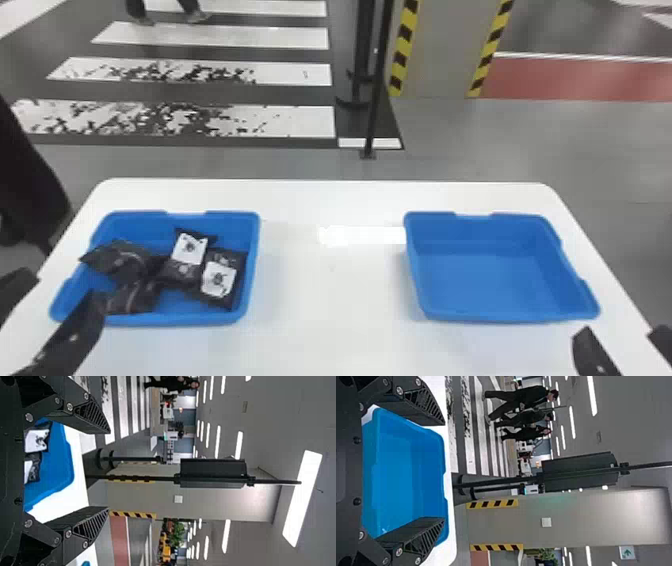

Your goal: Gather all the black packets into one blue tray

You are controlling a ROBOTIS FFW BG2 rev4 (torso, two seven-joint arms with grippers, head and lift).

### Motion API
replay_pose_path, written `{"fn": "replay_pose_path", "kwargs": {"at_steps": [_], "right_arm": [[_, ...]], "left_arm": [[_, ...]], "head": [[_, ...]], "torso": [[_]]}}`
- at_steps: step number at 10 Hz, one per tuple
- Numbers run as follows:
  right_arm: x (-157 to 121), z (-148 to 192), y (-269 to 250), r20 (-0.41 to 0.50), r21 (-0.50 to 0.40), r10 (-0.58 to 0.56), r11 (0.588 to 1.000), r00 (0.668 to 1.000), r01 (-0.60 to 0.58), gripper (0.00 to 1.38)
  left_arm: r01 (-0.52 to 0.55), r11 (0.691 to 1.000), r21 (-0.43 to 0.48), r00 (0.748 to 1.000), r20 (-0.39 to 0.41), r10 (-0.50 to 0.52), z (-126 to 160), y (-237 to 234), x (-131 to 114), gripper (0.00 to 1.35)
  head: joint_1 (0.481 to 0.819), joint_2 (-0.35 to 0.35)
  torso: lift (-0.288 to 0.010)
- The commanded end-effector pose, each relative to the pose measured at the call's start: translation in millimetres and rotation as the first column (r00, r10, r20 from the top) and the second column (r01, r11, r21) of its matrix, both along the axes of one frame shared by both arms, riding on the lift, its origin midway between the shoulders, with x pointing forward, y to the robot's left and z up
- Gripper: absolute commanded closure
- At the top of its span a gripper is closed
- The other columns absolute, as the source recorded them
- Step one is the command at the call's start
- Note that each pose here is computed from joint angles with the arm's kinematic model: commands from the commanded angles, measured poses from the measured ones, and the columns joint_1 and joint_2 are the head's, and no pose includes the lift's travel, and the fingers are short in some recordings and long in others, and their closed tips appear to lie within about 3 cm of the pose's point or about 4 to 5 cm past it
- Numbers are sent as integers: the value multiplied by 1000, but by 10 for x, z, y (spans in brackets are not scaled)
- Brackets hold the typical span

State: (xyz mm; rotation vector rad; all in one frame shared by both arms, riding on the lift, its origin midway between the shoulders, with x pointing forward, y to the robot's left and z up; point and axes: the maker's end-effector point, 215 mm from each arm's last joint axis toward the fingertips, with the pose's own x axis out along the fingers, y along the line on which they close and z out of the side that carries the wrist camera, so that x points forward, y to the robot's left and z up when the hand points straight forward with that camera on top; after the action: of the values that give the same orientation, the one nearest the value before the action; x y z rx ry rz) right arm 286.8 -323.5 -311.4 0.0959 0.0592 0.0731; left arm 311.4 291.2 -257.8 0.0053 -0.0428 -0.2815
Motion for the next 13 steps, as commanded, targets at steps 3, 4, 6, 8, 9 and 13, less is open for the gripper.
{"fn": "replay_pose_path", "kwargs": {"at_steps": [3,4,6,8,9,13], "right_arm": [[-247,121,-130,37,-39,-57,998,998,58,186],[-265,98,-161,34,-40,-69,997,997,70,186],[-246,99,-181,45,-38,-74,996,996,75,188],[-224,120,-179,53,-36,-73,997,996,75,188],[-213,121,-183,55,-35,-74,997,996,76,188],[-198,133,-181,60,-37,-73,997,996,75,190]], "left_arm": [[-62,990,127,997,-35,67,108,201,-295,384],[-76,986,146,996,-38,83,97,266,-292,387],[-90,983,162,995,-27,96,97,337,-274,398],[-93,981,169,995,-28,99,90,344,-261,409],[-93,982,166,994,-33,100,79,347,-261,409],[-91,983,160,994,-45,100,42,338,-259,409]], "head": [[695,-57],[695,-56],[695,-47],[695,-37],[695,-36],[695,-35]], "torso": [[-110],[-110],[-110],[-110],[-110],[-110]]}}
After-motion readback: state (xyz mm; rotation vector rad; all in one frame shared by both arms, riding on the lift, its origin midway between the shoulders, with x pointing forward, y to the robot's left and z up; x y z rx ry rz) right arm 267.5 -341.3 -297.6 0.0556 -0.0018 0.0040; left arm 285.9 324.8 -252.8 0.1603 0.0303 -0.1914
